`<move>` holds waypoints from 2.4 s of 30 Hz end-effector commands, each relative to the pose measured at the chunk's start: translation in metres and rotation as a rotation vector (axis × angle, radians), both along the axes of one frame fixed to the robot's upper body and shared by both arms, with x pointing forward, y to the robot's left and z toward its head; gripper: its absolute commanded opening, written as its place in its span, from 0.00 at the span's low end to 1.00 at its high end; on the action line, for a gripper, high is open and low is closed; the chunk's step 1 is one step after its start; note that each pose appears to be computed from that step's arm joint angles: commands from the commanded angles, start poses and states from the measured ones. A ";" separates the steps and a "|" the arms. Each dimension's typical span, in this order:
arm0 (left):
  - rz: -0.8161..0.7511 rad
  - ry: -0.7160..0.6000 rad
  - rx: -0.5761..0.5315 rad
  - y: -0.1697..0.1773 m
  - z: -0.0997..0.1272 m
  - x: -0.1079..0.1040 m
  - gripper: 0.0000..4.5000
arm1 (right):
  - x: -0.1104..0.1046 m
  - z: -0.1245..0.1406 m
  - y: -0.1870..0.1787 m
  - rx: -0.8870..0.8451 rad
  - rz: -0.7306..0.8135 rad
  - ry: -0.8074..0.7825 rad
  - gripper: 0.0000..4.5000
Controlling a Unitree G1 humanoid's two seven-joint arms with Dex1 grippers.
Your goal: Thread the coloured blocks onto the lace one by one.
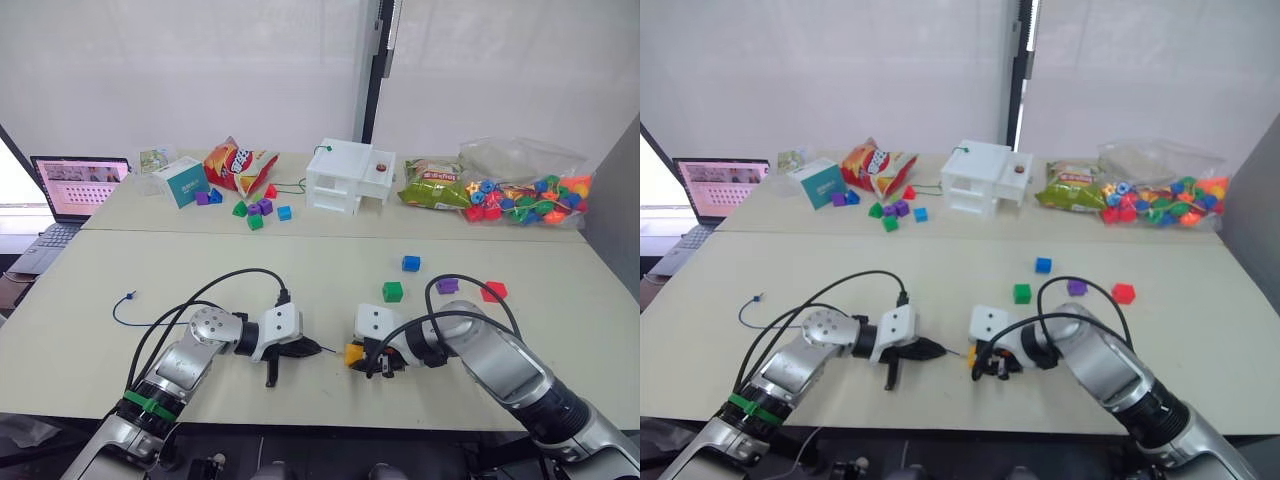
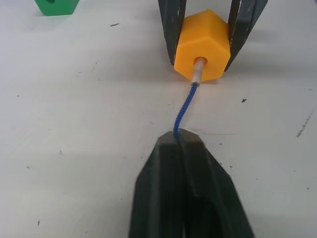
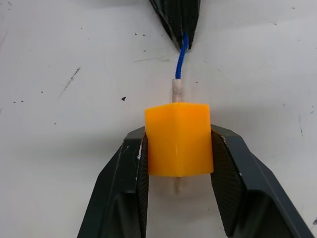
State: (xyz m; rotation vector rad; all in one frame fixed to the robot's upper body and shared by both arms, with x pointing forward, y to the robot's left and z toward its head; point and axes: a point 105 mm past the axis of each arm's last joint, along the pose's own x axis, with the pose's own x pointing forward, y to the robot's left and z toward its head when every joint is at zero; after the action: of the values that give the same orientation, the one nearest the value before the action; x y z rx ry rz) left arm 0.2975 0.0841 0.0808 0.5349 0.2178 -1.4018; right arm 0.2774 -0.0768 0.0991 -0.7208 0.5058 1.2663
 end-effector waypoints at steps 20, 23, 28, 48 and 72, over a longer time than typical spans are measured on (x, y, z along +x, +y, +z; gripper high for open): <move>-0.047 0.120 -0.041 -0.028 0.018 -0.012 0.13 | 0.001 0.000 0.006 0.010 -0.016 -0.009 0.27; -0.078 0.179 -0.044 -0.026 0.024 -0.017 0.36 | 0.005 0.007 0.007 0.044 -0.044 -0.038 0.51; -0.066 0.146 -0.009 -0.025 0.030 -0.014 0.71 | 0.002 0.019 0.006 0.076 -0.053 -0.051 0.87; -0.079 0.012 0.118 -0.071 0.006 -0.002 1.00 | -0.028 0.019 -0.057 0.108 -0.163 -0.064 1.00; -0.133 0.047 0.121 -0.070 0.002 -0.012 0.27 | -0.012 -0.008 -0.053 0.177 -0.184 -0.058 0.22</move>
State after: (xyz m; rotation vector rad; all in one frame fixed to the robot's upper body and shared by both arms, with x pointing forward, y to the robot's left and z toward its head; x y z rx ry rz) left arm 0.2905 0.0131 0.0848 0.6260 0.3008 -1.5190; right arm 0.2628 -0.1304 0.0862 -0.5367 0.4323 1.1060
